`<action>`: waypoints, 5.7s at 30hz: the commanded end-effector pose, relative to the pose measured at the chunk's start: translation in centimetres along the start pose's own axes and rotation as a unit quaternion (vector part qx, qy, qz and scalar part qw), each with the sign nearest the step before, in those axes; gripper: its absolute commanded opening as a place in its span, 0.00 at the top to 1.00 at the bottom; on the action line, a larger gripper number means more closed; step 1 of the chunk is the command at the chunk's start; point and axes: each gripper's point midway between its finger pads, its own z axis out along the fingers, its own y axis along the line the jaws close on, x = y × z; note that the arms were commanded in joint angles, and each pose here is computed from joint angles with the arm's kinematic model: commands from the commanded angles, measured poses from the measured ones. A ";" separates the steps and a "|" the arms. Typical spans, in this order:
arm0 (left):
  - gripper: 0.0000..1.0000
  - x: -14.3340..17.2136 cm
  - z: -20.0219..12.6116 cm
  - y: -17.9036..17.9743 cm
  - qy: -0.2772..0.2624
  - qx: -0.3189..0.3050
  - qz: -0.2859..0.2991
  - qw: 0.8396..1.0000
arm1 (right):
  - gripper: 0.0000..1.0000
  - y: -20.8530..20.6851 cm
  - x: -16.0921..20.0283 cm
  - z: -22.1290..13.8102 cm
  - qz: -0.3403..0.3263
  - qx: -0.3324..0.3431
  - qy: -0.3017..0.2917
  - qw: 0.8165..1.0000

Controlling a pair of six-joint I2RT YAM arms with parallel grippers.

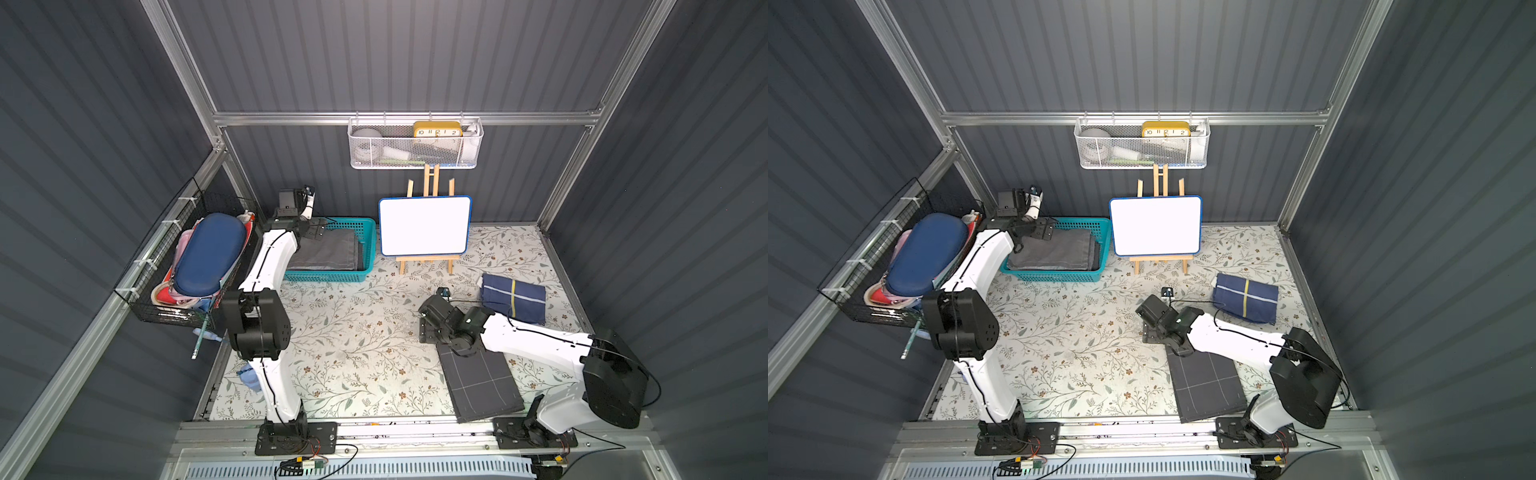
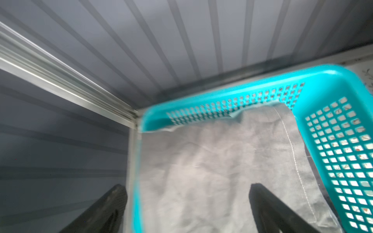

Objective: Put the folded pillowcase in the basket
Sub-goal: Place the pillowcase in the basket, then move the pillowcase to the center of the board, then pick up the pillowcase from the center of the board.

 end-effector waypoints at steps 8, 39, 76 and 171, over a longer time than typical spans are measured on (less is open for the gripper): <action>0.00 9.4 7.4 -4.4 0.126 0.050 -0.051 0.989 | 0.20 -2.2 0.3 -1.5 -0.001 0.020 -0.016 1.000; 0.00 6.3 -18.6 -10.4 -0.058 0.275 -0.275 0.919 | 0.18 -8.2 4.2 4.0 0.058 0.099 0.068 0.991; 0.00 24.7 -20.5 -25.3 0.166 0.382 -0.310 0.855 | 0.20 -4.1 3.1 2.2 0.016 0.035 0.084 0.996; 1.00 -0.3 -19.9 -16.6 -0.059 0.219 0.033 0.973 | 0.20 0.5 3.2 0.0 0.010 -0.009 -0.003 1.000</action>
